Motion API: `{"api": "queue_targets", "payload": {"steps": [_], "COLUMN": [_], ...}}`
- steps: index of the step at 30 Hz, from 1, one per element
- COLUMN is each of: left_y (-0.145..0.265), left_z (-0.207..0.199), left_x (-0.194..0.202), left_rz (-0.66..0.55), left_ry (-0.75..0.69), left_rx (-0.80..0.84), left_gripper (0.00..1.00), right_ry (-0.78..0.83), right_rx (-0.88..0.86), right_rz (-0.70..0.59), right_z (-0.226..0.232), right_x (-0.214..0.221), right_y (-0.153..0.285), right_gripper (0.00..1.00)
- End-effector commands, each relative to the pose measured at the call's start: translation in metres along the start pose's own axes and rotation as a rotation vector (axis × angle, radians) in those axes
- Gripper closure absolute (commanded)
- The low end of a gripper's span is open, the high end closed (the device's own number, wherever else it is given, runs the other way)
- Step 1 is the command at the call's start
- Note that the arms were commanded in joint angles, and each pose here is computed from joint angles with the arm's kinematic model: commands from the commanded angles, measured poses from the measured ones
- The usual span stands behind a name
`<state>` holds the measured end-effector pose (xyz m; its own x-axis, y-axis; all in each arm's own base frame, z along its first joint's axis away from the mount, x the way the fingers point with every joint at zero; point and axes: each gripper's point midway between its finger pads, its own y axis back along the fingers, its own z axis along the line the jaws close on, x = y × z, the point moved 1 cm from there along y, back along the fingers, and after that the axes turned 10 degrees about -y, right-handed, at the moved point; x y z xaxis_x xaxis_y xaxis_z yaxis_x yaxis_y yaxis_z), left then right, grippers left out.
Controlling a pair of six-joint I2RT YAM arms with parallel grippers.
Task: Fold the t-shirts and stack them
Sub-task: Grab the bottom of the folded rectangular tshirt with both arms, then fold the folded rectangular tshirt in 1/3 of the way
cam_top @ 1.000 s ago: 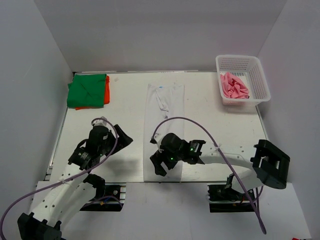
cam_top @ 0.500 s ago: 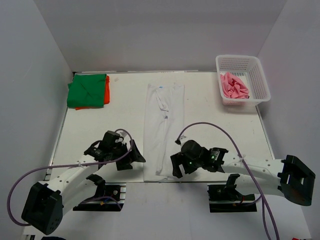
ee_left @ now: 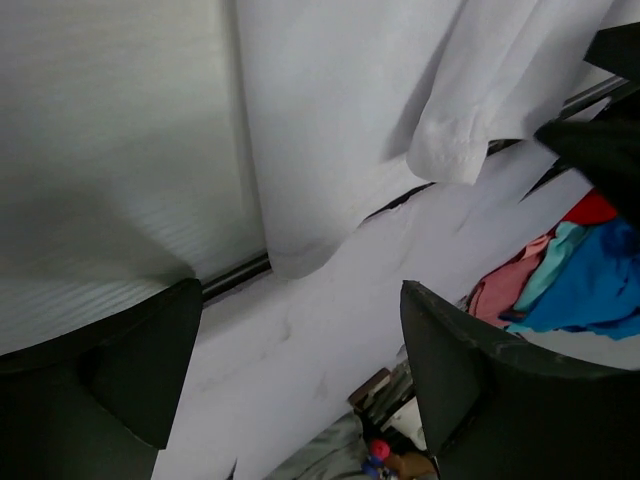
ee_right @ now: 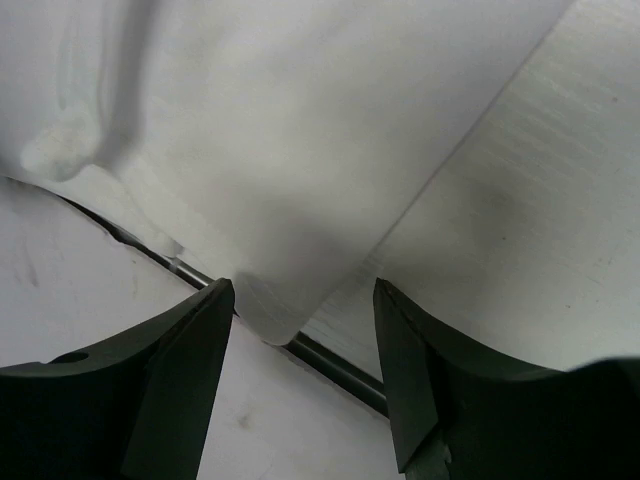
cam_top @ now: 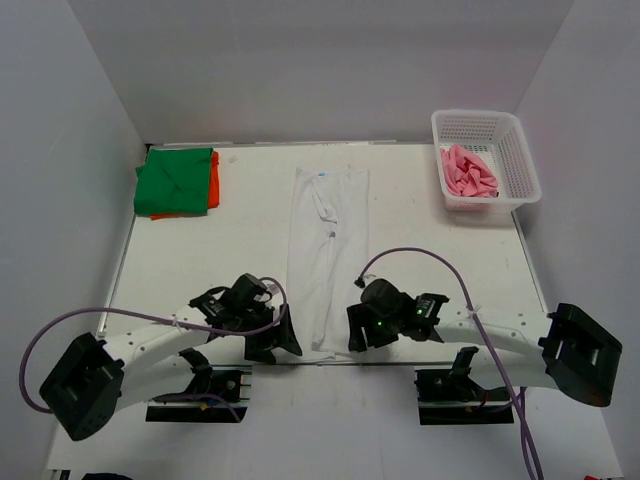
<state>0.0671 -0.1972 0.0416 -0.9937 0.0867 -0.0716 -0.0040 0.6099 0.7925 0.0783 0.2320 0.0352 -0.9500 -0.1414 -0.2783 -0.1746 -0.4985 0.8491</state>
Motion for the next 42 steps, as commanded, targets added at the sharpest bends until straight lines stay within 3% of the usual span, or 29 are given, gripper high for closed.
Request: {"api": "queue_targets", "payload": {"steps": [1,6,10,13,16,17,24,32,37,42], "left_y": [-0.007,-0.016,-0.022,-0.025,-0.025,-0.026,-0.016,-0.015,-0.011,0.006], "left_z": [0.003,0.009,0.012,0.014,0.013,0.013,0.017,-0.010,-0.046,-0.067], "left_x": [0.000,0.007,0.004,0.005,0.005,0.005,0.009,0.003,-0.018,-0.059], "left_rz": [0.016,0.041,0.003,-0.002,-0.016,-0.019,-0.042,-0.052,-0.143,-0.310], "left_ry": [-0.021,-0.044,-0.027,-0.023,-0.023,-0.032,-0.020,-0.079,-0.138,-0.177], "left_rx": [-0.092,-0.190,-0.217,-0.227,-0.243,-0.249,-0.282,-0.243,-0.145,-0.205], "left_gripper": [0.11,0.26,0.41,0.67,0.96,1.00,1.00,1.00,1.00,1.00], "right_ry": [-0.028,-0.053,-0.060,-0.051,-0.074,-0.085,-0.147,-0.104,-0.062,-0.043], "right_rx": [0.007,0.013,0.008,-0.004,0.026,0.040,0.038,0.052,0.070,0.176], "right_rz": [0.006,0.060,0.054,0.063,0.075,0.065,0.045,0.091,-0.030,-0.174], "right_z": [0.004,-0.002,-0.006,-0.004,-0.010,-0.012,-0.018,-0.022,-0.007,-0.008], "right_x": [-0.003,0.010,0.013,0.014,0.019,0.018,0.026,0.034,-0.003,-0.040], "right_y": [0.000,-0.002,-0.005,-0.004,0.000,0.001,0.024,0.020,0.027,0.044], "right_gripper": [0.38,0.54,0.74,1.00,1.00,1.00,1.00,1.00,1.00,1.00]}}
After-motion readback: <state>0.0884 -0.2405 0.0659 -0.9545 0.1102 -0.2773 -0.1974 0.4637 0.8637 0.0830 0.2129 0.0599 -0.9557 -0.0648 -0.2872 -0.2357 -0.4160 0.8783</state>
